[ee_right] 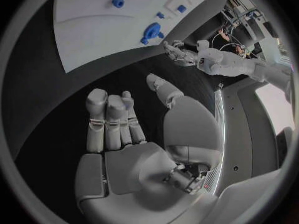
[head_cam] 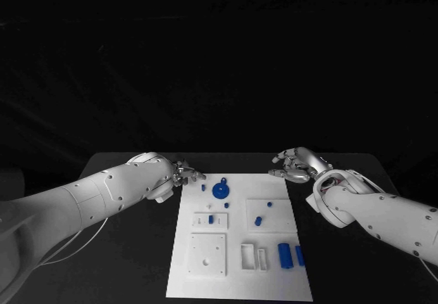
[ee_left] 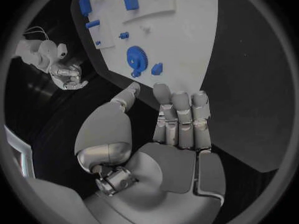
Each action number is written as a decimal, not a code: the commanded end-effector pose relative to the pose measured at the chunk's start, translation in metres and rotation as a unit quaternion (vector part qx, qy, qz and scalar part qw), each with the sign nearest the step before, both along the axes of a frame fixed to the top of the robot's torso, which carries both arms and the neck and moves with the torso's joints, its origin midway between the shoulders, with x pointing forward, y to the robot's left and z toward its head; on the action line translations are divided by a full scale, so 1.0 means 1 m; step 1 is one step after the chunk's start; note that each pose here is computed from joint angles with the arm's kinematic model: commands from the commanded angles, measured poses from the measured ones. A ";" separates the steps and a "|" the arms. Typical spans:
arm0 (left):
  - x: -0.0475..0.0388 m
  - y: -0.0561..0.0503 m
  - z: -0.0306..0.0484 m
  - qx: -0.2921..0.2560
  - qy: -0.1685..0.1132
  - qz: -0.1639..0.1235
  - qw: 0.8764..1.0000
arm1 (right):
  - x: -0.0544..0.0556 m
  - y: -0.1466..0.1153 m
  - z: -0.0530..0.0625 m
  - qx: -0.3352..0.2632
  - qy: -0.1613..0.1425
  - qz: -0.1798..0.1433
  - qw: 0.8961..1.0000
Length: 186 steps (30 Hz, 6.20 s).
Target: Assemble the parts on the task board
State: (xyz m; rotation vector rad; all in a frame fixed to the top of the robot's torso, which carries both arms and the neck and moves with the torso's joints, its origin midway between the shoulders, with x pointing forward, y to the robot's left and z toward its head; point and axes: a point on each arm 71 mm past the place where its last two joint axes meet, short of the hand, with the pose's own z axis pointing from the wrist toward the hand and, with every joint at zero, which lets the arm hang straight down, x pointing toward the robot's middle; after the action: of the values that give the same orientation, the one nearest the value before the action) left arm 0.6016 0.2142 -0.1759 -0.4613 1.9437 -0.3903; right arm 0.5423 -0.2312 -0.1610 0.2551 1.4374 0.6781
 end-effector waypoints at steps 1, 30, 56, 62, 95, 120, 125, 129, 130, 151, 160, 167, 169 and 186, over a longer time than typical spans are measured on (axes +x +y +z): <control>0.0029 -0.003 -0.0038 0.019 0.026 -0.022 0.999 | -0.001 0.002 0.001 0.001 0.000 0.007 1.000; 0.0061 -0.013 -0.0114 0.035 0.065 -0.050 0.996 | 0.000 0.002 0.003 0.003 -0.002 0.006 1.000; 0.0070 -0.015 -0.0104 0.022 0.060 -0.049 0.997 | 0.000 0.004 0.003 0.003 -0.002 0.007 1.000; 0.0079 -0.012 -0.0104 0.021 0.060 -0.044 0.997 | 0.001 0.003 0.003 0.003 -0.002 0.006 1.000; 0.0035 -0.001 -0.0078 -0.023 0.045 -0.022 0.998 | 0.001 0.001 0.002 0.001 0.001 0.005 1.000; -0.0723 0.004 -0.0148 -0.075 0.000 -0.053 0.996 | 0.004 -0.008 -0.003 -0.001 0.008 -0.005 1.000; -0.0853 0.002 -0.0259 -0.065 -0.010 -0.062 0.996 | 0.003 -0.009 -0.007 -0.002 0.011 -0.006 1.000; -0.0954 0.001 -0.0352 -0.055 -0.012 -0.066 0.996 | 0.003 -0.009 -0.009 -0.002 0.013 -0.006 1.000; -0.0973 0.001 -0.0367 -0.051 -0.016 -0.066 0.996 | 0.003 -0.010 -0.010 -0.002 0.013 -0.006 1.000; -0.1061 -0.014 -0.0676 -0.010 -0.006 -0.088 0.996 | 0.002 -0.009 -0.011 -0.001 0.016 -0.006 1.000; -0.1039 -0.019 -0.0684 -0.004 -0.004 -0.088 0.996 | 0.002 -0.009 -0.011 -0.001 0.015 -0.005 1.000; -0.1014 -0.020 -0.0687 0.004 -0.007 -0.088 0.996 | 0.002 -0.009 -0.011 -0.001 0.015 -0.005 1.000; -0.1004 -0.020 -0.0691 0.006 -0.006 -0.086 0.996 | 0.002 -0.009 -0.011 -0.001 0.015 -0.005 1.000; -0.0975 -0.022 -0.0750 0.016 0.003 -0.083 0.996 | 0.002 -0.008 -0.011 -0.001 0.015 -0.004 1.000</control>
State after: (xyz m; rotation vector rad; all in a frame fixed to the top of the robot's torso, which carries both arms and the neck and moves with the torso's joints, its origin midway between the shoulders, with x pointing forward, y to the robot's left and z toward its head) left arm 0.5049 0.1942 -0.2493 -0.2950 1.9892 -0.4686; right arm 0.5450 -0.2418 -0.1718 0.2862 1.4577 0.6563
